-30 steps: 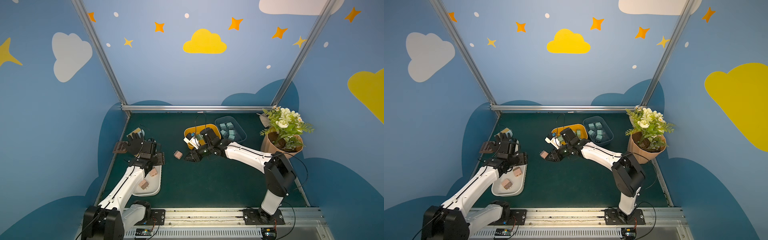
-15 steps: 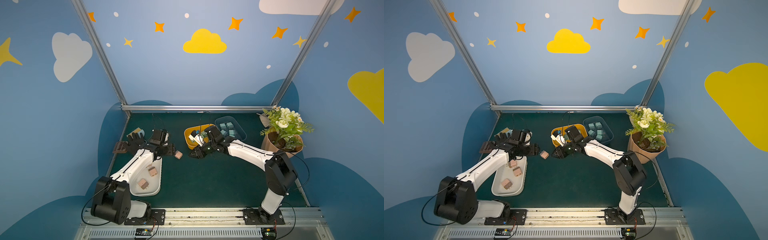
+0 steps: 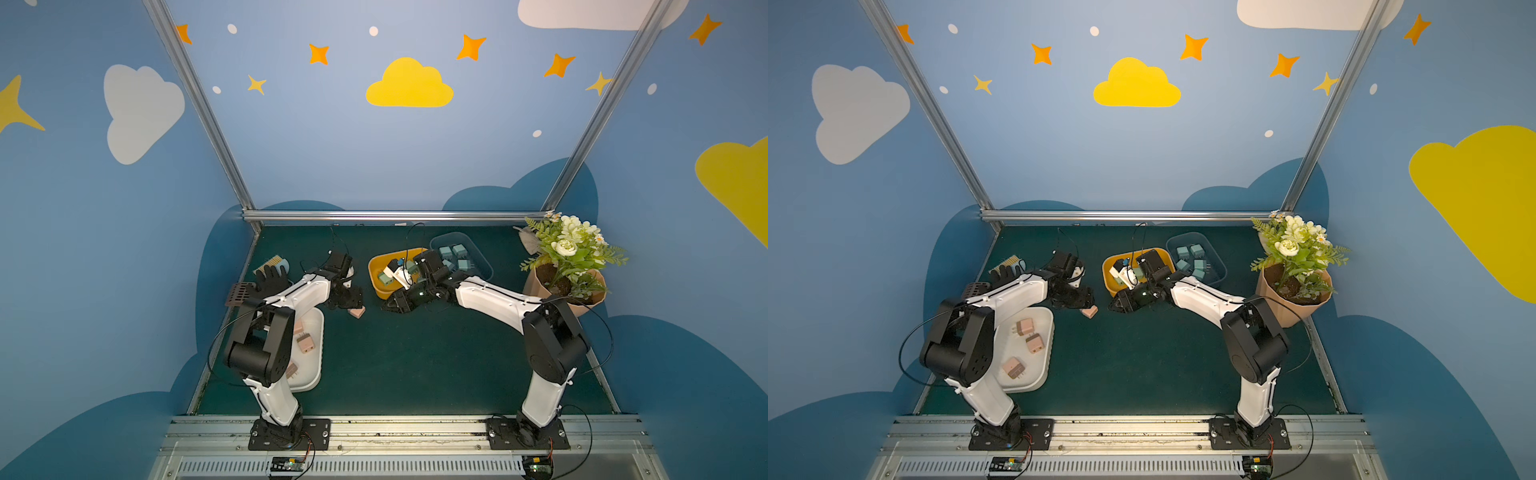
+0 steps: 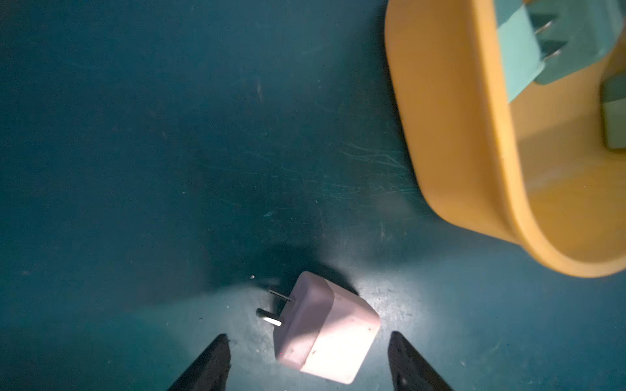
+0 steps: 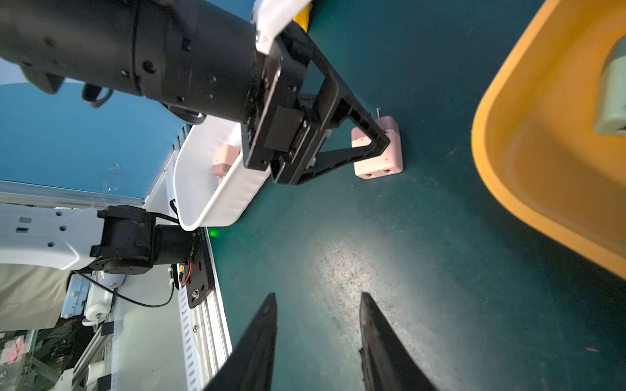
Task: Place the plugs by color into the storage box
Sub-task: Pick up the plug from the center of the board.
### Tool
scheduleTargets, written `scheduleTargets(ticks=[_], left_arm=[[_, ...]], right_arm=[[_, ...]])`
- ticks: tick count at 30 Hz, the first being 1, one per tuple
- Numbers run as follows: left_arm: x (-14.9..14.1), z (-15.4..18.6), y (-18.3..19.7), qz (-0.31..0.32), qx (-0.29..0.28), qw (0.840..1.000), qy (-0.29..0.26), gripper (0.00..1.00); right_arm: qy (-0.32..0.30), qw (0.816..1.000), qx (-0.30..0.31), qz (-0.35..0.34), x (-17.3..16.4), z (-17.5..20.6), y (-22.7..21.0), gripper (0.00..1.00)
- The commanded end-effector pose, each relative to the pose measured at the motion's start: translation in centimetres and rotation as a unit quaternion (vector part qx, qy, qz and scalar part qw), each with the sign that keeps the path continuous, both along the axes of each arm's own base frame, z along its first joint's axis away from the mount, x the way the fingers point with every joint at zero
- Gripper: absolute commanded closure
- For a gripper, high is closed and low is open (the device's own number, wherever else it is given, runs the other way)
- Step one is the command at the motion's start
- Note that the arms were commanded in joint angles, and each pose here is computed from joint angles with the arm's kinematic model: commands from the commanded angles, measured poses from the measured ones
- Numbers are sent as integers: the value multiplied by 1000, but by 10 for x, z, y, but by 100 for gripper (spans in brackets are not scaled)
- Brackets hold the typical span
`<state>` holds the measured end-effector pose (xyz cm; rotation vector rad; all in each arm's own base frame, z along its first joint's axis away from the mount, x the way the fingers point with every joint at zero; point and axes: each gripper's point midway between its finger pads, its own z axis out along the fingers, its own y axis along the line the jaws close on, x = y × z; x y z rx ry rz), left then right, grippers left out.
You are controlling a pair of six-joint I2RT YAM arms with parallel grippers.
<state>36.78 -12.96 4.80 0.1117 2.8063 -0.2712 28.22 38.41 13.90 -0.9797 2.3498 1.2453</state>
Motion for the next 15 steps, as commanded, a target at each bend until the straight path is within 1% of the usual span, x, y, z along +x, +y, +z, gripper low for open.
scheduleTargets(ticks=[1,4,7,15], left_arm=[[1,-1,-3,-30,16,999,-1,26],[0,-8,-6,-35,16,999,10,29],[0,-13,-10,-41,13,999,20,34],[-2,-19,-14,-37,7,999,39,35]], right_arm=[[9,1000,11,1,4,-1,2,59],[10,1000,10,2,5,-3,2,59],[12,1000,13,4,5,-2,3,59],[25,999,20,11,2,0,9,60]])
